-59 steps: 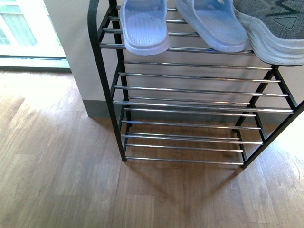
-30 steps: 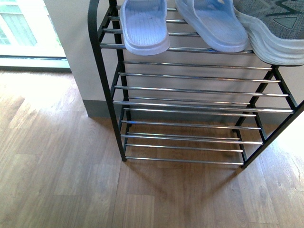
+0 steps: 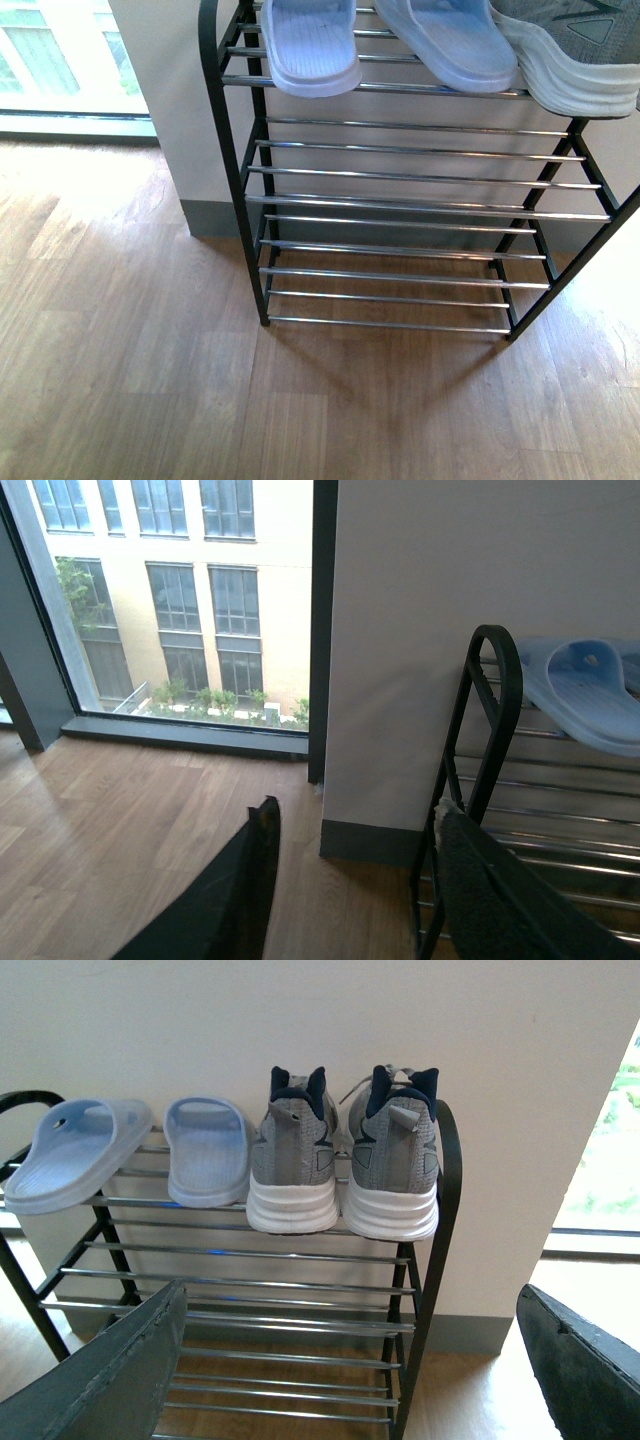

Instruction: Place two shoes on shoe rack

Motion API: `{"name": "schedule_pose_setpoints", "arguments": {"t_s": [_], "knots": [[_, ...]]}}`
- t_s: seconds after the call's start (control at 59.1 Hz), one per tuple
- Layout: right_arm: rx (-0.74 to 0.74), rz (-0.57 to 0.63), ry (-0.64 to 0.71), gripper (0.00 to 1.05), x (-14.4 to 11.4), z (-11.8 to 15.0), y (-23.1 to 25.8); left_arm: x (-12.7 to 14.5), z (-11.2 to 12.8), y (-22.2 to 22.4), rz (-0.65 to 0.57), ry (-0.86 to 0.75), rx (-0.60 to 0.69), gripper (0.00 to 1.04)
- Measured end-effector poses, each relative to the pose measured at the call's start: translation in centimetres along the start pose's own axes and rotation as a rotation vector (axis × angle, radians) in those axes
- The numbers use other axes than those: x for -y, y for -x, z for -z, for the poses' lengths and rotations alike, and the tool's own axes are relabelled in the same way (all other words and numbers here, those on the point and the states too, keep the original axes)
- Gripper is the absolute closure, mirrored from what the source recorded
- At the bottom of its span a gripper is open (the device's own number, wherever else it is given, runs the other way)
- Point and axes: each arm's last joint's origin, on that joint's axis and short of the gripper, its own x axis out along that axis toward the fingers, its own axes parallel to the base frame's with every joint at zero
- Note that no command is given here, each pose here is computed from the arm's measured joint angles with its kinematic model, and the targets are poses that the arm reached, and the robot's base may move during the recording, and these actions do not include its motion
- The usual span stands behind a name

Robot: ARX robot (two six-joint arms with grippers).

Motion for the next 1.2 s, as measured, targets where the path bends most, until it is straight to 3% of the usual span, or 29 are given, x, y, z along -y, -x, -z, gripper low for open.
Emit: {"name": "schedule_pose_setpoints", "arguments": {"t_s": [0.068,0.254,1.201], "knots": [[0.000,0.000,0.000,0.09,0.00,0.00,0.00,0.00,0.00,0.00,0.000,0.000,0.000,0.38],[0.000,0.000,0.000,0.09,0.00,0.00,0.00,0.00,0.00,0.00,0.000,-0.001,0.000,0.08],[0.000,0.003,0.000,0.09,0.01,0.00,0.00,0.00,0.00,0.00,0.000,-0.002,0.000,0.09]]}}
